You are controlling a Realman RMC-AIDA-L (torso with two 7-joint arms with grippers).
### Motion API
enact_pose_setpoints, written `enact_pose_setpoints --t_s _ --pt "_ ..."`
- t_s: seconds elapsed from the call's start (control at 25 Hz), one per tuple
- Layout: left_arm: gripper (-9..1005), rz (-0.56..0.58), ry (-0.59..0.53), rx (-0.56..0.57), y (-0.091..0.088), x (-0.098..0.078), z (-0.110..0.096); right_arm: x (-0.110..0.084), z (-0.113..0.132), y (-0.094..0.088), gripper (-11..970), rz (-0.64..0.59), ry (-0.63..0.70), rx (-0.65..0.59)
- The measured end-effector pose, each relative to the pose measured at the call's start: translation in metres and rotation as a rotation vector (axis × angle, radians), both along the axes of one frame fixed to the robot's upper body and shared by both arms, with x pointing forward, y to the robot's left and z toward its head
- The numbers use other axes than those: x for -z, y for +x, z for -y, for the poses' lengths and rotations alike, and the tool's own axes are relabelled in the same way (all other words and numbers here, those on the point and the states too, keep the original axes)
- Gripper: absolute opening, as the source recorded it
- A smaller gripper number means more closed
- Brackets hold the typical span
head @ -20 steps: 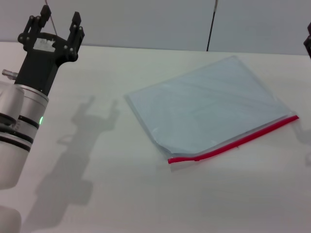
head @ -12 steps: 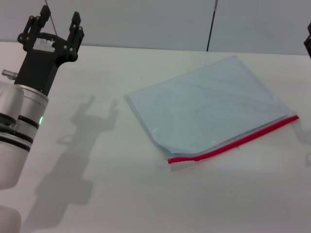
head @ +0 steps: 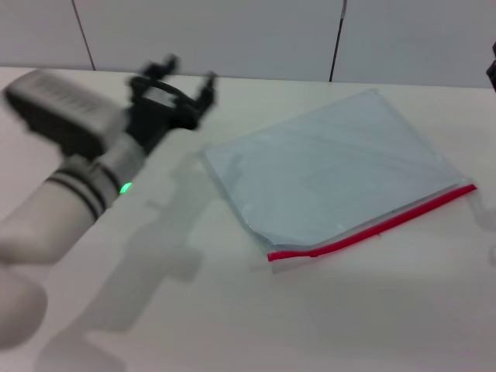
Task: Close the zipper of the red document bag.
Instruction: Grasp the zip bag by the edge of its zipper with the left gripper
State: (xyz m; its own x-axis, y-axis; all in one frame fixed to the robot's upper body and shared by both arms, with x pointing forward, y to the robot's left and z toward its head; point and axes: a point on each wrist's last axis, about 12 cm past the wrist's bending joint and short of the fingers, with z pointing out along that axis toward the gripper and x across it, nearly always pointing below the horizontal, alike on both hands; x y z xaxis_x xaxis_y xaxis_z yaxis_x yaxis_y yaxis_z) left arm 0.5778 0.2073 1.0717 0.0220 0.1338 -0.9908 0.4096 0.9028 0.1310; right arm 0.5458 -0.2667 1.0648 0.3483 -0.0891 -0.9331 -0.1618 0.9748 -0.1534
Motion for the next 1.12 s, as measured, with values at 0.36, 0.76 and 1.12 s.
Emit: enact_pose_setpoints --t_s 0.36,0.76,1.12 --pt "648 -0.247 0.29 0.218 0.007 -0.026 0.043 0.0 0.002 0.0 738 -0.001 -0.004 0.003" --pt "648 -0.368 0.679 0.442 -0.026 -0.055 0.088 0.0 0.002 0.0 737 -0.003 -0.006 0.004" --pt "649 -0.381 0.867 0.53 -0.061 -0.064 0.109 0.0 0.002 0.001 736 -0.003 -0.006 0.003"
